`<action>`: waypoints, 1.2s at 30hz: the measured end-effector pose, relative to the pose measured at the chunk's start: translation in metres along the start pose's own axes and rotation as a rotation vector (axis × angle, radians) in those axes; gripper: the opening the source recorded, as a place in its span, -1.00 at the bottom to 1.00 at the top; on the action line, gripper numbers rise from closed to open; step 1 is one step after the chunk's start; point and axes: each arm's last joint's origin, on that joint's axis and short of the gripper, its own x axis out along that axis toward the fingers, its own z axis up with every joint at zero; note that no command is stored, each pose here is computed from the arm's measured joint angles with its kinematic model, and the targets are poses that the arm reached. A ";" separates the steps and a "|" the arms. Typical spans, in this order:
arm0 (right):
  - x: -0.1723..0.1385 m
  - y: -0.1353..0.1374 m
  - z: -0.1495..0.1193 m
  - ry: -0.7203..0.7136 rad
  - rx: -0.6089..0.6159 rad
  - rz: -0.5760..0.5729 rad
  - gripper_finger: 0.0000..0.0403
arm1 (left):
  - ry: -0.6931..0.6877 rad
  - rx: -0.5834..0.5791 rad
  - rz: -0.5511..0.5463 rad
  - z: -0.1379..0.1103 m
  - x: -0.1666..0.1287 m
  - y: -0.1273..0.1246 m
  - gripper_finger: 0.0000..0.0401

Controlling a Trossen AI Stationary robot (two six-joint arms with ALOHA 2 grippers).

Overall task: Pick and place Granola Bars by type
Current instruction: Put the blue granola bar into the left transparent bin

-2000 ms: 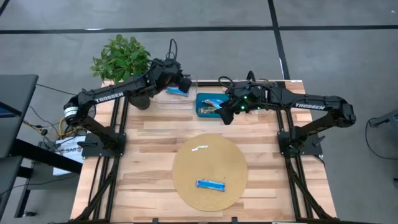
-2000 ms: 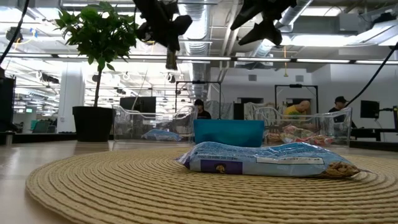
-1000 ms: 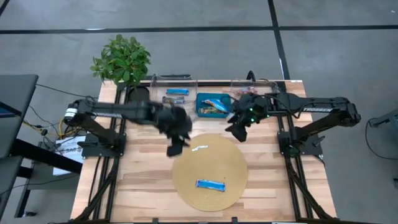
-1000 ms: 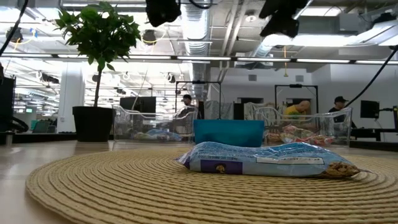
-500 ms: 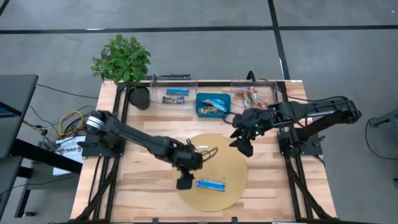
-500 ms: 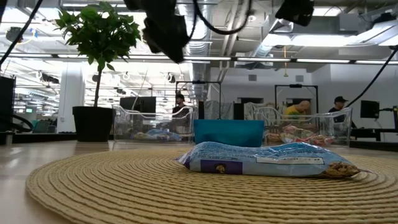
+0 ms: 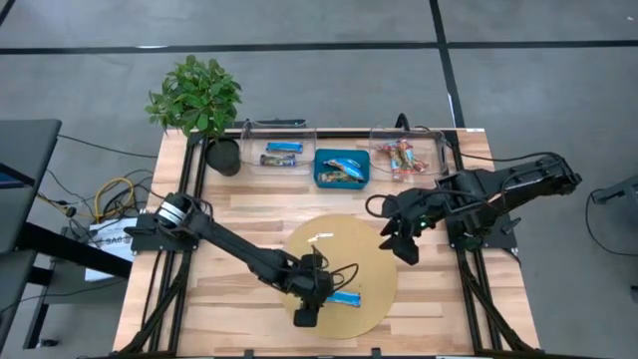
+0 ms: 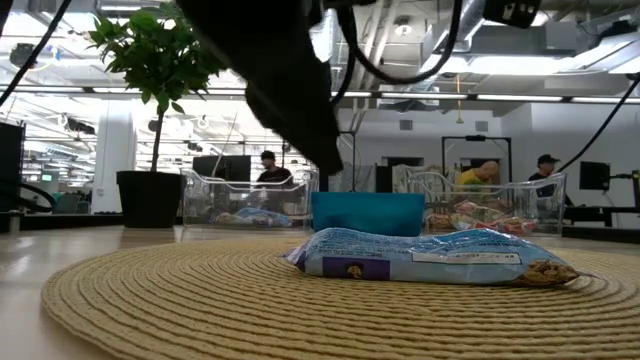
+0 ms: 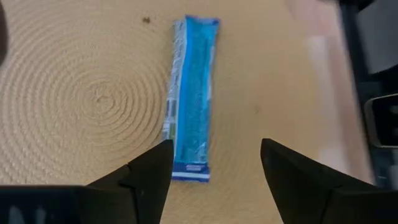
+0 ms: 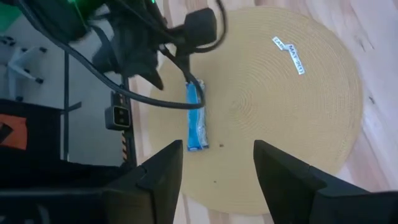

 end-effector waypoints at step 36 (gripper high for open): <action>-0.002 0.001 0.001 -0.030 -0.024 -0.010 -0.16 | 0.089 0.044 0.062 -0.013 0.050 0.009 -0.05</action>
